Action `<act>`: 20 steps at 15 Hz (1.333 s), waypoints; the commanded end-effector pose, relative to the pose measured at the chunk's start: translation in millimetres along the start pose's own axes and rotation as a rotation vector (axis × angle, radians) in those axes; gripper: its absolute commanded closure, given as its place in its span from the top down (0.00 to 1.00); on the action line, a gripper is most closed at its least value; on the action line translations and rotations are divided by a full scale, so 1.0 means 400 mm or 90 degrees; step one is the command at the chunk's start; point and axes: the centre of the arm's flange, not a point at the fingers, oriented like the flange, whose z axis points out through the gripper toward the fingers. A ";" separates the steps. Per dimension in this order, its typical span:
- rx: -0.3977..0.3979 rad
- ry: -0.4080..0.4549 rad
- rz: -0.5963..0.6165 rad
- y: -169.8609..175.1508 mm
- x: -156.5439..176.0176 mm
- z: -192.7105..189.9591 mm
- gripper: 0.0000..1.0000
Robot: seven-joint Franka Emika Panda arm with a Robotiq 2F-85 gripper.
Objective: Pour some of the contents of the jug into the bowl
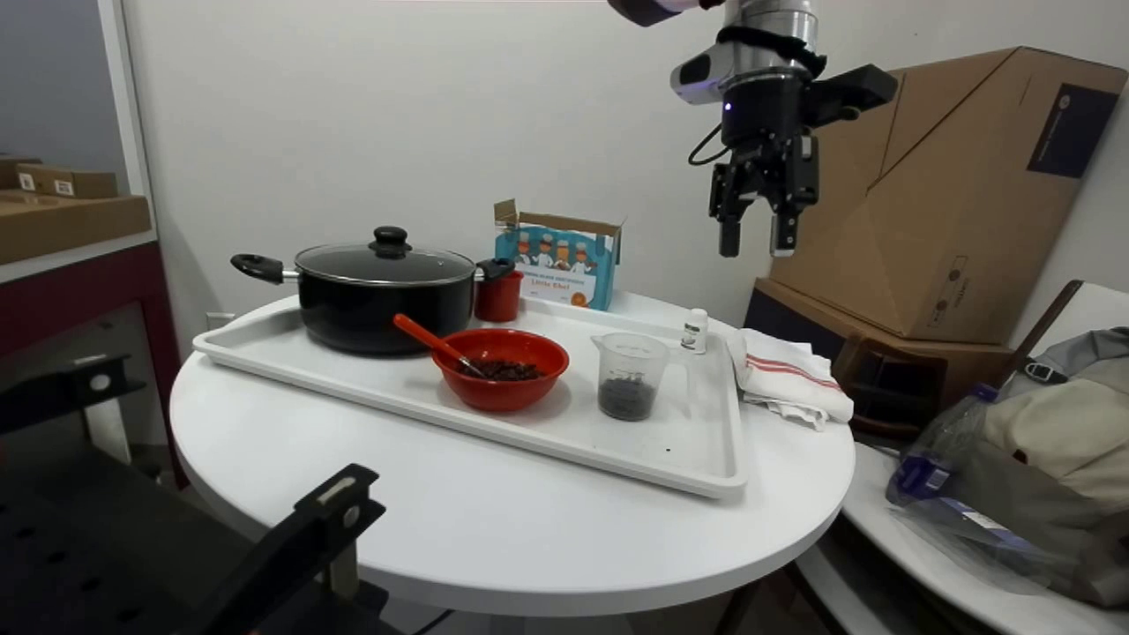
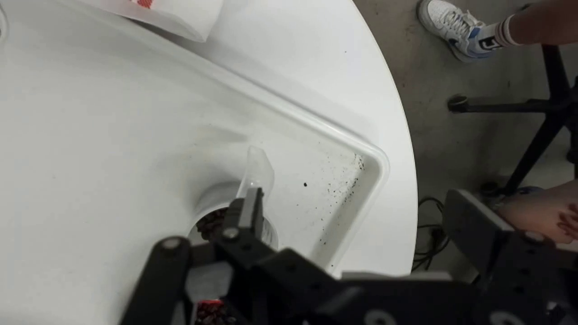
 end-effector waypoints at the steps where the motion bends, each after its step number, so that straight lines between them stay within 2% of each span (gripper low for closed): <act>1: 0.005 -0.003 -0.005 0.008 0.003 0.006 1.00; 5: 0.007 -0.006 -0.010 0.020 0.006 0.010 1.00; 6: -0.014 -0.007 -0.009 -0.023 0.042 0.027 1.00; 8: -0.030 -0.012 0.027 -0.052 0.077 0.082 1.00; 14: -0.075 -0.027 0.078 -0.081 0.131 0.203 1.00; 20: -0.119 -0.064 0.094 -0.067 0.113 0.215 1.00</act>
